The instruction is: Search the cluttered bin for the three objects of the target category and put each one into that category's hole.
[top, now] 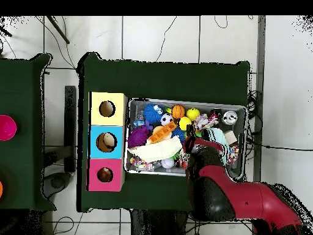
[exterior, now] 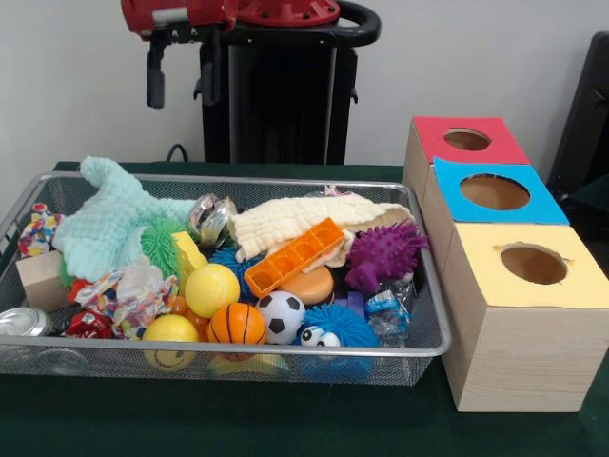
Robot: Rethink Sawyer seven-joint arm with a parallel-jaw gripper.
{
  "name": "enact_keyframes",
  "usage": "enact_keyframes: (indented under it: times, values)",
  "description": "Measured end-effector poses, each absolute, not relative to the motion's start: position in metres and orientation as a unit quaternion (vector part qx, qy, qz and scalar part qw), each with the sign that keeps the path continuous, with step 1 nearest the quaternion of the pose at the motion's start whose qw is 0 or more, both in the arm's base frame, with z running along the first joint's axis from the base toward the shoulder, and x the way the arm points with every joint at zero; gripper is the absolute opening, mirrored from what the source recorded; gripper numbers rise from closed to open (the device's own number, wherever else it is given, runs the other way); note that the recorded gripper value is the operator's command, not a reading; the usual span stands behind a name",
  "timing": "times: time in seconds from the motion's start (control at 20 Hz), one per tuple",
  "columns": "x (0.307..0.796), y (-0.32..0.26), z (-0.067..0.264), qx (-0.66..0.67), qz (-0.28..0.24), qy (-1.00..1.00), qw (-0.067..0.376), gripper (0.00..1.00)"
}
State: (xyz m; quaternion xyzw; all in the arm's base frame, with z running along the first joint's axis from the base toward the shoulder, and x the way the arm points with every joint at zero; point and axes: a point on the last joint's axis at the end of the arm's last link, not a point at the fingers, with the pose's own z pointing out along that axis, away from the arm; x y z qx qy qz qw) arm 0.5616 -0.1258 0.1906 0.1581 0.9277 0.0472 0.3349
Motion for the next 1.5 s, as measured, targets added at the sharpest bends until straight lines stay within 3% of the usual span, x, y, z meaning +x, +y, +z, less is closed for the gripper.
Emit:
enact_keyframes:
  times: [0.55, 0.75, 1.1, 1.5]
  values:
    - [0.597, -0.073, 0.250, 0.163, 0.111, 0.936, 0.292, 1.00]
    - [0.606, -0.036, 0.256, 0.130, 0.117, 0.945, 0.277, 1.00]
    - [0.635, 0.032, 0.257, 0.063, 0.142, 0.944, 0.290, 1.00]
    - [0.662, 0.052, 0.255, 0.050, 0.164, 0.937, 0.303, 1.00]
